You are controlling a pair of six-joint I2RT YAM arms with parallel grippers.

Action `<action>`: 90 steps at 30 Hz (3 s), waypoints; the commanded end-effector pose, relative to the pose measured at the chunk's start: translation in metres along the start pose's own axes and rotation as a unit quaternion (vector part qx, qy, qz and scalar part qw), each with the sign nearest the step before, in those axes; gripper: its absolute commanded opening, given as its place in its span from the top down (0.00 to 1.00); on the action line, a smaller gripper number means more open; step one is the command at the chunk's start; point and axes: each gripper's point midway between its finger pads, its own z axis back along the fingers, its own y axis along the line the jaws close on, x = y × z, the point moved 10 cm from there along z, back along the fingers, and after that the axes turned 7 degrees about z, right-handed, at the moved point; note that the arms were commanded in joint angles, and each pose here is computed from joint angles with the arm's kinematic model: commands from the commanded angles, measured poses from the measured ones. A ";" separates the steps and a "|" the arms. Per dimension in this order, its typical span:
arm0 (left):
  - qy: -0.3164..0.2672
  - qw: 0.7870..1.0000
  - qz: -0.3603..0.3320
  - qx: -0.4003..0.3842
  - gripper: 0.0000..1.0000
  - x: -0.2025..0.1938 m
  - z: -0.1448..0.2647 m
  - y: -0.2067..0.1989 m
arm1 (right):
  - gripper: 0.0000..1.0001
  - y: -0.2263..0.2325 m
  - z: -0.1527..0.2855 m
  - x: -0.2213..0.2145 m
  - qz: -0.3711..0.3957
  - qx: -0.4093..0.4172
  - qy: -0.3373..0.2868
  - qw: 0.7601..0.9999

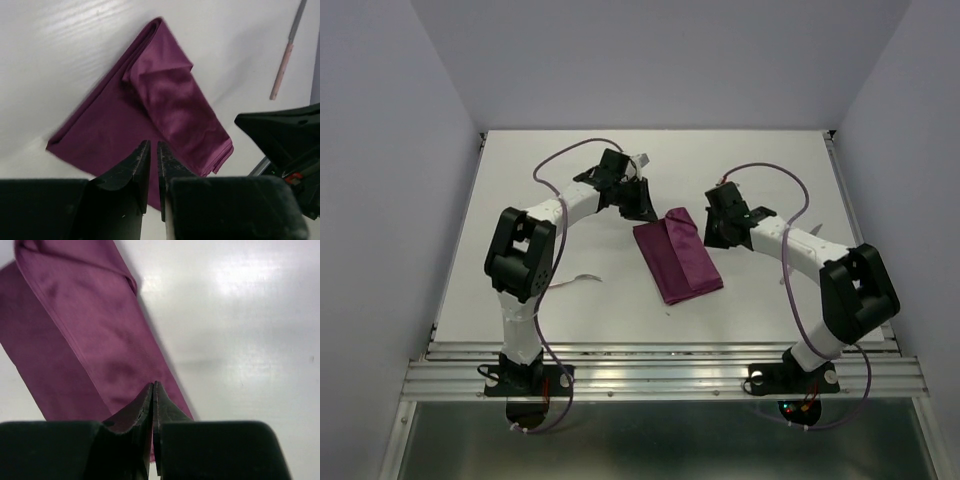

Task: Fold the napkin into a case and place the utensils inside
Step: Move the 2/3-rectangle-folded napkin to the center of the board, then pick up the 2/3-rectangle-folded napkin from the center of the board.

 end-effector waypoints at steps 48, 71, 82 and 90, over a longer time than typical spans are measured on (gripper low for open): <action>-0.037 0.993 0.037 0.101 0.59 -0.018 0.011 0.023 | 0.91 0.028 -0.039 0.067 -0.028 0.062 -0.058 0.996; -0.018 0.984 0.037 0.176 0.51 -0.031 -0.024 0.043 | 0.90 0.022 -0.076 0.046 -0.014 0.026 -0.013 0.999; -0.004 0.978 0.033 0.206 0.80 -0.039 -0.036 0.045 | 0.91 0.021 -0.093 0.029 -0.019 0.034 0.014 0.999; -0.020 0.985 0.029 0.171 1.00 -0.029 -0.024 0.024 | 0.91 0.021 -0.093 0.028 -0.019 0.033 0.014 0.999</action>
